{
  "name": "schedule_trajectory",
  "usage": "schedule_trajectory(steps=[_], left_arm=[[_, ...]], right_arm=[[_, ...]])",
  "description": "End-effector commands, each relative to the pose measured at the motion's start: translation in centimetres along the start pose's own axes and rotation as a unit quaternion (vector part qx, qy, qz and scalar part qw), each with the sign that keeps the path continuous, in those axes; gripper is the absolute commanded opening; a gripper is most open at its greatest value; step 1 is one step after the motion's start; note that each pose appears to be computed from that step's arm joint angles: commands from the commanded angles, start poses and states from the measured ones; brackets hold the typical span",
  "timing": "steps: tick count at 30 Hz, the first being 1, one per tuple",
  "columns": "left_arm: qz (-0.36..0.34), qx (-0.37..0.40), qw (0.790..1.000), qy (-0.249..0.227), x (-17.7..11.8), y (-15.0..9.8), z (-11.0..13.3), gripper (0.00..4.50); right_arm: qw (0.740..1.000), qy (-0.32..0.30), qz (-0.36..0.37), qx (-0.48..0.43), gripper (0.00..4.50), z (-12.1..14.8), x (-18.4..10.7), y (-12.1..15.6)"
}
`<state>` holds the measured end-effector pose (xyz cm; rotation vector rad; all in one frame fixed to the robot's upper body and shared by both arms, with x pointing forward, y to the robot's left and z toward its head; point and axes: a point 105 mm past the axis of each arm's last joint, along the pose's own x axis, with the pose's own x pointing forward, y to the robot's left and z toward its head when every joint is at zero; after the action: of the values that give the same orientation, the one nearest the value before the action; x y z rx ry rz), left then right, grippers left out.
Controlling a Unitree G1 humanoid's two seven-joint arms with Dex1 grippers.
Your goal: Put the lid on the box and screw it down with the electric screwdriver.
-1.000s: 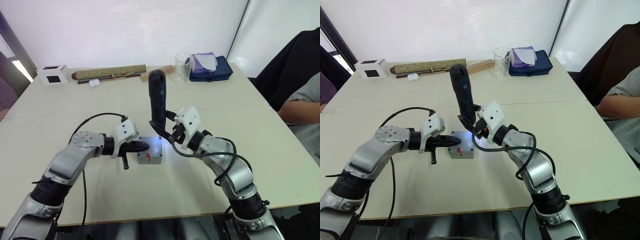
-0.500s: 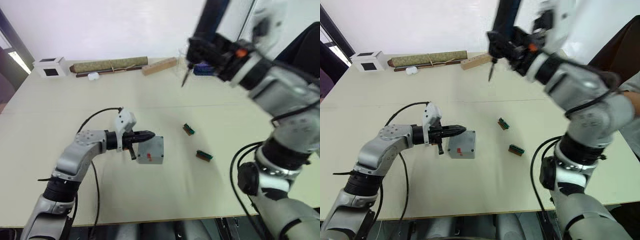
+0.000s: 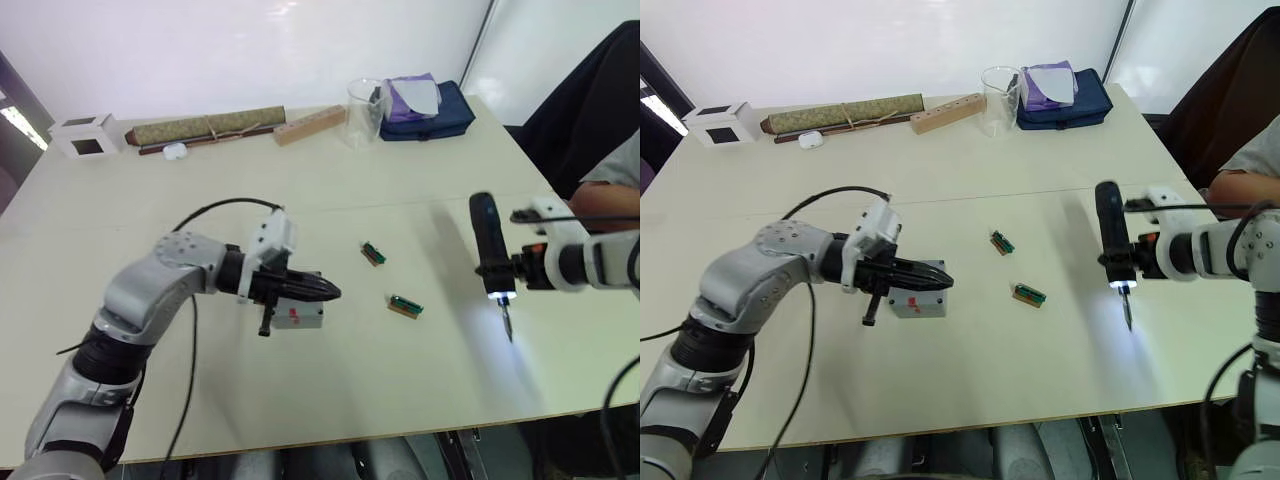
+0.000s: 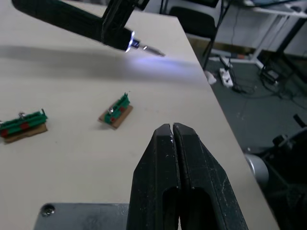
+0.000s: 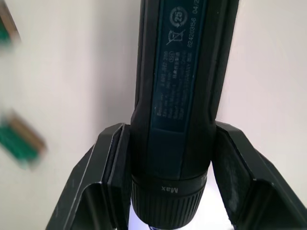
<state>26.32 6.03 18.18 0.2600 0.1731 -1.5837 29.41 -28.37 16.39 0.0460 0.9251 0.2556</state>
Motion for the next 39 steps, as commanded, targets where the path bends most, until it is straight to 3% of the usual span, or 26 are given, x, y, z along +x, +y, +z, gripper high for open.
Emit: schedule_trajectory(steps=[1,11,13,17,24,26,28,30,33,36,39], left_arm=[[0.006,0.037,0.999,0.002,0.2,-0.1,0.5,0.0],[0.015,0.038,0.999,-0.002,0.3,0.3,0.4,0.0],[0.027,0.037,0.999,-0.001,0.0,0.9,0.4,0.0],[0.068,0.03,0.997,0.0,-1.3,2.7,0.2,0.0],[0.188,0.019,0.982,-0.001,-7.2,6.5,0.5,0.0],[0.229,0.019,0.973,0.011,-9.0,7.4,0.2,0.0],[0.284,0.014,0.958,0.04,-10.6,8.6,-1.2,0.0],[0.32,0.001,0.946,0.054,-11.4,9.3,-2.8,0.0],[0.317,-0.02,0.947,0.058,-11.0,8.6,-4.3,0.0],[0.294,-0.036,0.951,0.092,-9.7,6.7,-6.5,0.0],[0.279,-0.048,0.954,0.101,-8.9,5.4,-7.3,0.0]], right_arm=[[1.0,-0.005,0.025,-0.006,2.13,0.4,-1.2,0.5],[1.0,0.007,0.012,-0.013,2.13,0.2,0.6,-0.4],[0.999,-0.003,-0.013,-0.05,3.09,0.5,0.9,-1.0],[0.996,-0.009,-0.022,-0.084,4.48,0.9,1.0,-1.0],[0.988,-0.072,-0.033,-0.13,4.48,3.7,-0.6,0.0],[0.97,-0.154,-0.004,-0.189,4.48,6.7,-2.1,2.2],[0.928,-0.24,0.034,-0.283,4.48,9.2,-3.8,5.3],[0.886,-0.276,0.082,-0.364,4.48,9.1,-3.7,8.8],[0.863,-0.268,0.169,-0.394,4.48,6.7,-2.0,13.1],[0.837,-0.216,0.261,-0.43,4.48,1.7,0.9,17.7],[0.828,-0.194,0.302,-0.43,4.48,-0.6,2.3,19.8]])
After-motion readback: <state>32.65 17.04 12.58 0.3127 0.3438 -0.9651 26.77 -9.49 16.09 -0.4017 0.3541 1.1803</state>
